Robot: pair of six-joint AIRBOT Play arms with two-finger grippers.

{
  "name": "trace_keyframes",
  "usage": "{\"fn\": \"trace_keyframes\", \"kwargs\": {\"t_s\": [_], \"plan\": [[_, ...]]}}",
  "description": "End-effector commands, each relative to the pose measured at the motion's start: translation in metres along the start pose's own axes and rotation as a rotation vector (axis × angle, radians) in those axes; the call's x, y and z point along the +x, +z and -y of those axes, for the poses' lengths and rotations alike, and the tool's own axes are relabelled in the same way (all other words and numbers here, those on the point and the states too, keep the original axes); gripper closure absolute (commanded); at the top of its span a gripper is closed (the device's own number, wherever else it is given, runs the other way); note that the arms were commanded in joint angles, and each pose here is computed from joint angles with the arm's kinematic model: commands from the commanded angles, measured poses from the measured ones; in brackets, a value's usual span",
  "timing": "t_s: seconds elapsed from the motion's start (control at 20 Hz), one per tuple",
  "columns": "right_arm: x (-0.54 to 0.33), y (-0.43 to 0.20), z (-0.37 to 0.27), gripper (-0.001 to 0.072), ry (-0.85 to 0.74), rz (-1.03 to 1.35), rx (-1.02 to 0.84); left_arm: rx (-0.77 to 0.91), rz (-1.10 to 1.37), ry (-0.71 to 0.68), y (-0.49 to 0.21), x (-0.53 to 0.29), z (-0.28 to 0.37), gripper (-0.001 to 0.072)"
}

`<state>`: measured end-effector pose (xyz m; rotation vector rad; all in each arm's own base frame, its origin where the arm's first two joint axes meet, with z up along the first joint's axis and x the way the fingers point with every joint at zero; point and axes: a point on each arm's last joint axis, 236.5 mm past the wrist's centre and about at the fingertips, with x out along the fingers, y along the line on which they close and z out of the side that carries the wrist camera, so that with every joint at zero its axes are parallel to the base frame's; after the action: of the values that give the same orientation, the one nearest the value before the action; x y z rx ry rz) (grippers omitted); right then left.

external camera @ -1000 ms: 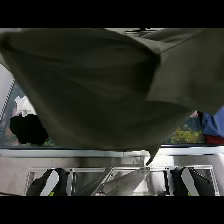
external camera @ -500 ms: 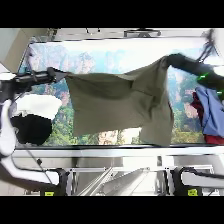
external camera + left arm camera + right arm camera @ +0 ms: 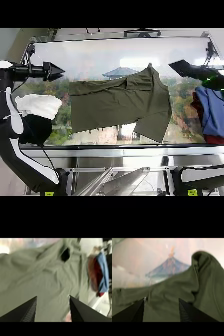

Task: Fold the shirts.

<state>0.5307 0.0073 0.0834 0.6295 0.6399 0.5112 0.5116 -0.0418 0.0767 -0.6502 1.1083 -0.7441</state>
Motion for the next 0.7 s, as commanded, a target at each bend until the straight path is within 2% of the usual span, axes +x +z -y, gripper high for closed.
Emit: {"fn": "trace_keyframes", "kwargs": {"t_s": [0.0, 0.3, 0.5, 0.65], "plan": [[-0.06, -0.061, 0.01, 0.0249, -0.012, -0.249, 0.082, -0.11, -0.224, 0.214, -0.074, -0.017, -0.023, 0.0284], [-0.129, -0.155, 0.09, 0.0246, -0.273, -0.355, 0.312, -0.34, -0.323, 0.386, -0.233, 0.017, -0.08, 0.0283], [-0.121, -0.205, 0.099, 0.0246, -0.284, -0.398, 0.4, -0.431, -0.321, 0.428, -0.298, 0.039, -0.103, 0.0283], [-0.117, -0.218, 0.096, 0.0246, -0.275, -0.422, 0.405, -0.433, -0.275, 0.449, -0.306, 0.049, -0.117, 0.0283]]}}
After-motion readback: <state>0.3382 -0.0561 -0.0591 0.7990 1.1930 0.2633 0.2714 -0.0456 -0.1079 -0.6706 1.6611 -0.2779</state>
